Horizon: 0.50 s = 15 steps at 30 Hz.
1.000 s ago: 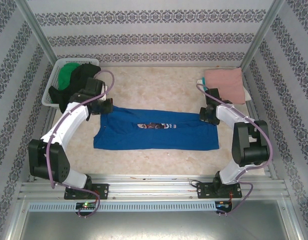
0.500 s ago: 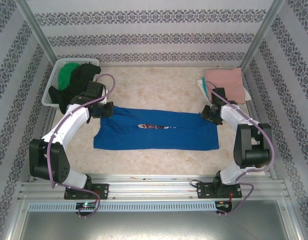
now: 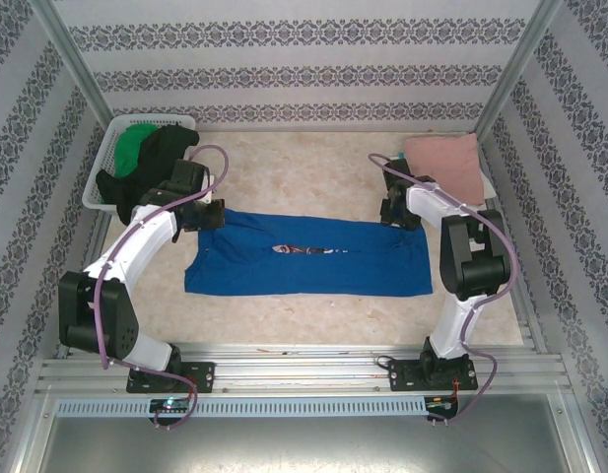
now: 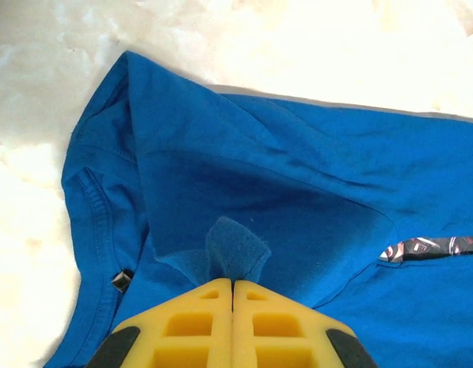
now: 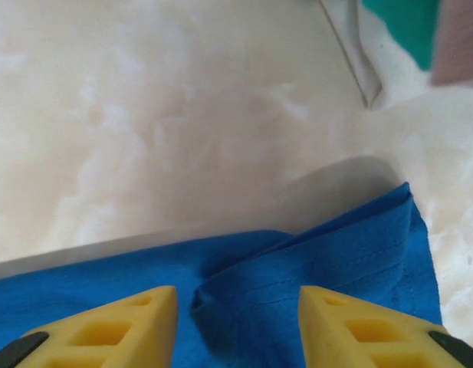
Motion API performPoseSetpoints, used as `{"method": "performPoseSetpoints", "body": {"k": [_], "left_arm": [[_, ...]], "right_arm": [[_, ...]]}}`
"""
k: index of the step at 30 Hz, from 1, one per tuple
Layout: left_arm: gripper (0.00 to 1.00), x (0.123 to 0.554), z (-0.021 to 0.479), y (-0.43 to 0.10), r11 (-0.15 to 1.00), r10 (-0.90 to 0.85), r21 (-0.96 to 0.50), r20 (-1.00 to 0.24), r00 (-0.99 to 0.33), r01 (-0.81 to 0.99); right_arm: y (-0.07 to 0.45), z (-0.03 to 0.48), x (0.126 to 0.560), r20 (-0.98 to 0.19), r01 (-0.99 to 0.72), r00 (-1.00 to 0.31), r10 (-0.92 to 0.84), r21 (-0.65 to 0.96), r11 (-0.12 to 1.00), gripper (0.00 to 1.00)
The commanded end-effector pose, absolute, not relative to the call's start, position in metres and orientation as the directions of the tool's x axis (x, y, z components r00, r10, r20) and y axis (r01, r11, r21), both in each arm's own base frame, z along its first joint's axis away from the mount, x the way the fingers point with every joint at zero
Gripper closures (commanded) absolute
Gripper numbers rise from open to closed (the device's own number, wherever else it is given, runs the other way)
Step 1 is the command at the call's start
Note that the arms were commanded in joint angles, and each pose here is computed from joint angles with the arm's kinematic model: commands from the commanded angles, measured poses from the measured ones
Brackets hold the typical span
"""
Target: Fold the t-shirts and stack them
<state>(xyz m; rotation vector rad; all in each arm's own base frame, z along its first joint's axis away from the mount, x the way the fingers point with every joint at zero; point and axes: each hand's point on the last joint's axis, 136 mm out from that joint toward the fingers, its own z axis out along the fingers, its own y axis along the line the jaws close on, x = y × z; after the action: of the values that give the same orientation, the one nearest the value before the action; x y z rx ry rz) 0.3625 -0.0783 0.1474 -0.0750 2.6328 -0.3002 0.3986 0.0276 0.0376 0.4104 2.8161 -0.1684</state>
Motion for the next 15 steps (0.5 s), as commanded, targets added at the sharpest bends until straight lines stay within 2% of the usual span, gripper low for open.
{"method": "performPoseSetpoints", "body": {"k": [1,5,8,15], "left_arm": [[1.0,0.364,0.141,-0.082,0.972,-0.097,-0.234,-0.458,-0.884,0.014],[1.0,0.364,0.139,-0.081,0.974,-0.096,-0.228,-0.46,-0.883,0.013],[1.0,0.372,0.146,-0.08,0.976,-0.089,-0.215,-0.479,-0.873,0.018],[1.0,0.434,0.203,-0.074,0.982,-0.075,-0.187,-0.577,-0.813,0.042]], "right_arm": [[0.023,0.035,0.395,-0.262,0.274,-0.937,0.233,-0.132,0.953,0.61],[0.023,0.037,0.398,-0.268,0.274,-0.936,0.229,-0.14,0.952,0.8],[0.02,0.054,0.405,-0.315,0.288,-0.92,0.232,-0.144,0.947,0.91],[0.02,0.131,0.461,-0.516,0.306,-0.825,0.231,-0.063,0.95,1.0]]}}
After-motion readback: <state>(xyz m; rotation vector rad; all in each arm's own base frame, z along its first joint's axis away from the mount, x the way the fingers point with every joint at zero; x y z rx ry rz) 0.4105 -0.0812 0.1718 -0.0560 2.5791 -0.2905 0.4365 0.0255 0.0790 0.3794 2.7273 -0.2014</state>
